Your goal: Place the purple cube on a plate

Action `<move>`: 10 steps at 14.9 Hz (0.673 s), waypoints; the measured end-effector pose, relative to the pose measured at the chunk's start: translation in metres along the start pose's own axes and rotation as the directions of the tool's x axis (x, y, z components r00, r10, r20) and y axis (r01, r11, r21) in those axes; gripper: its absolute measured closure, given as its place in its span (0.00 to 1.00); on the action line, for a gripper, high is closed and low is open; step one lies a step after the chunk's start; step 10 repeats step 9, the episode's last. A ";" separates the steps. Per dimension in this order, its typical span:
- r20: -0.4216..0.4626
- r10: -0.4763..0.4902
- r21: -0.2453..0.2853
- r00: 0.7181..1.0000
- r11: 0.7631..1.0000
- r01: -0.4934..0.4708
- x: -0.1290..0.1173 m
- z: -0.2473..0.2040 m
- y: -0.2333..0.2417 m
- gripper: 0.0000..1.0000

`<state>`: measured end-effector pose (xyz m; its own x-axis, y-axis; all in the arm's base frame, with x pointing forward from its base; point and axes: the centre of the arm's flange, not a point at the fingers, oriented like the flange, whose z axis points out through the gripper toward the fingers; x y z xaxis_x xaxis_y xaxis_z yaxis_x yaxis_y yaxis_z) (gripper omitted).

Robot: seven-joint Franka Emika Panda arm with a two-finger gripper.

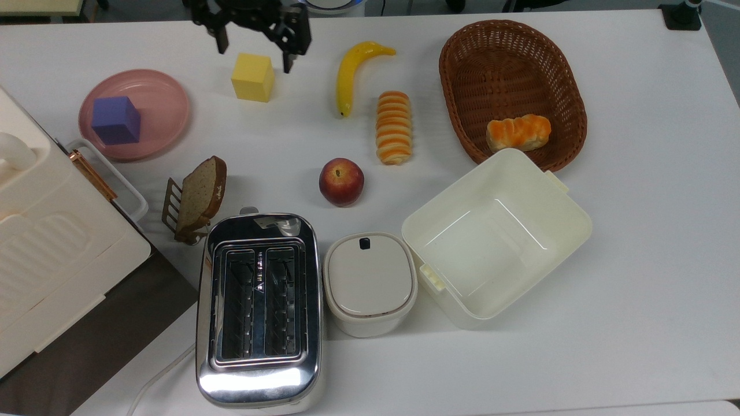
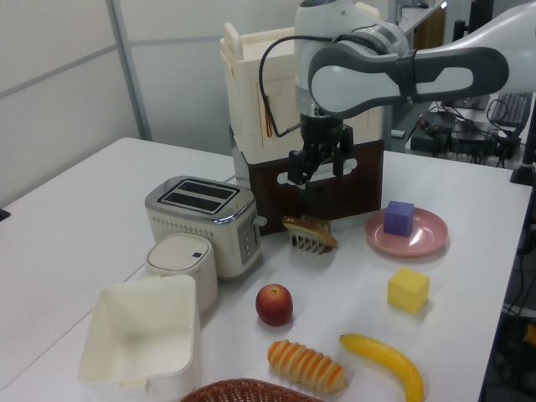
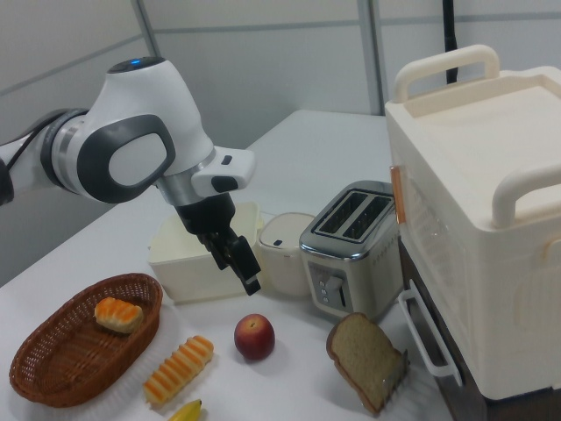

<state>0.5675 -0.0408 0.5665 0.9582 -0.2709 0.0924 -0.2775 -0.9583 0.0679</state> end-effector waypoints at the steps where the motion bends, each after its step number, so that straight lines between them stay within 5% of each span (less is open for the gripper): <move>1: 0.000 -0.003 0.000 1.000 1.000 0.003 -0.001 0.000 -0.003 0.00; 10: -0.019 0.000 0.007 1.000 1.000 0.000 -0.004 -0.012 -0.002 0.00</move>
